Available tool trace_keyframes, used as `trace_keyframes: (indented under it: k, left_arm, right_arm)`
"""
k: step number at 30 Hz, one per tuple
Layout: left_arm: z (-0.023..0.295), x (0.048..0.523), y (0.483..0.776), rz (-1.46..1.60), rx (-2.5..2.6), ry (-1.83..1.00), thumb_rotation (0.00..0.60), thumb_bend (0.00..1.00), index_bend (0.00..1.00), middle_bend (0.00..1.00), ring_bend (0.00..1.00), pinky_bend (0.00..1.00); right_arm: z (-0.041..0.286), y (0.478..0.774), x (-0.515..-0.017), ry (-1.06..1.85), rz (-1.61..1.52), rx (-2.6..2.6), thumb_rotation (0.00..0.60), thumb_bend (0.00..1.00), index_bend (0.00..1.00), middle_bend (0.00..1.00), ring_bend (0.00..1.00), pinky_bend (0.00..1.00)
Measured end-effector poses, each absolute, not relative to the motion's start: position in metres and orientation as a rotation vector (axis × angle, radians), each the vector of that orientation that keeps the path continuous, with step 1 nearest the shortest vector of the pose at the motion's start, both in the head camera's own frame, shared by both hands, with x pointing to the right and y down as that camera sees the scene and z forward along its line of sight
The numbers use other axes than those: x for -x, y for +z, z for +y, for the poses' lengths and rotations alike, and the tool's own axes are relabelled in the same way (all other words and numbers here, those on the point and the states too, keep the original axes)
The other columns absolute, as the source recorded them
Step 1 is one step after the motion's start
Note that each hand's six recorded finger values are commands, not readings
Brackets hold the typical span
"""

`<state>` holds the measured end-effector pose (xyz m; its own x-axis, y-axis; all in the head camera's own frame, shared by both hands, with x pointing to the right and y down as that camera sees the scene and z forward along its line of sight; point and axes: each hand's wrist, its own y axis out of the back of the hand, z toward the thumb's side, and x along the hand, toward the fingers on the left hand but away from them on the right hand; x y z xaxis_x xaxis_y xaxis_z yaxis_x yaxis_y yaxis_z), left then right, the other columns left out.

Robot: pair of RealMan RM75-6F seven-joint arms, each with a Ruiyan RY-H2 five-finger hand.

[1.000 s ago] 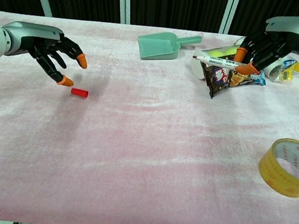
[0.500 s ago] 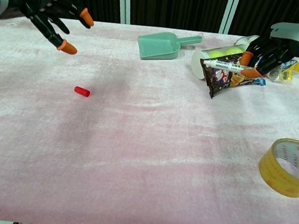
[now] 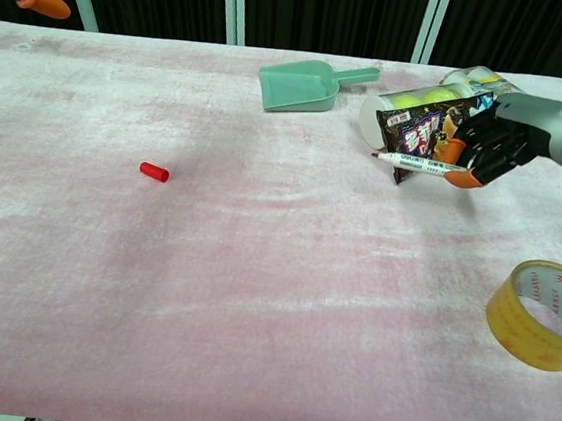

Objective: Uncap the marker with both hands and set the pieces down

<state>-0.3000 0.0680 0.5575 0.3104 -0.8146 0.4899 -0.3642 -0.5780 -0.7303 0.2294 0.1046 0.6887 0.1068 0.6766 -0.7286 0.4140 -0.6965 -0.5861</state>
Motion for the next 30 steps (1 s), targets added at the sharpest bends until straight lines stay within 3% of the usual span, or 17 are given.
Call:
trace_keyframes:
  k: [9,15,19,30]
  left_arm:
    - [0.072,0.306,0.561,1.037,2.095,-1.227,0.600,0.09,0.25,0.18,0.02,0.17]
    - [0.073,0.310,0.564,1.036,2.091,-1.244,0.600,0.09,0.25,0.18,0.02,0.17]
    - [0.073,0.310,0.566,1.035,2.094,-1.252,0.600,0.09,0.25,0.18,0.02,0.17]
    - [0.072,0.308,0.562,1.040,2.093,-1.239,0.600,0.09,0.24,0.18,0.02,0.17]
  right_arm:
    - [0.124,0.705,-0.225,1.606,-1.047,2.177,0.600,0.58,0.94,0.47,0.38,0.25]
    - [0.129,0.714,-0.228,1.632,-1.006,2.156,0.600,0.46,0.91,0.40,0.32,0.23]
    - [0.135,0.719,-0.229,1.664,-0.934,2.140,0.600,0.40,0.78,0.37,0.30,0.22]
    - [0.137,0.715,-0.231,1.704,-0.855,2.100,0.600,0.38,0.48,0.30,0.28,0.22]
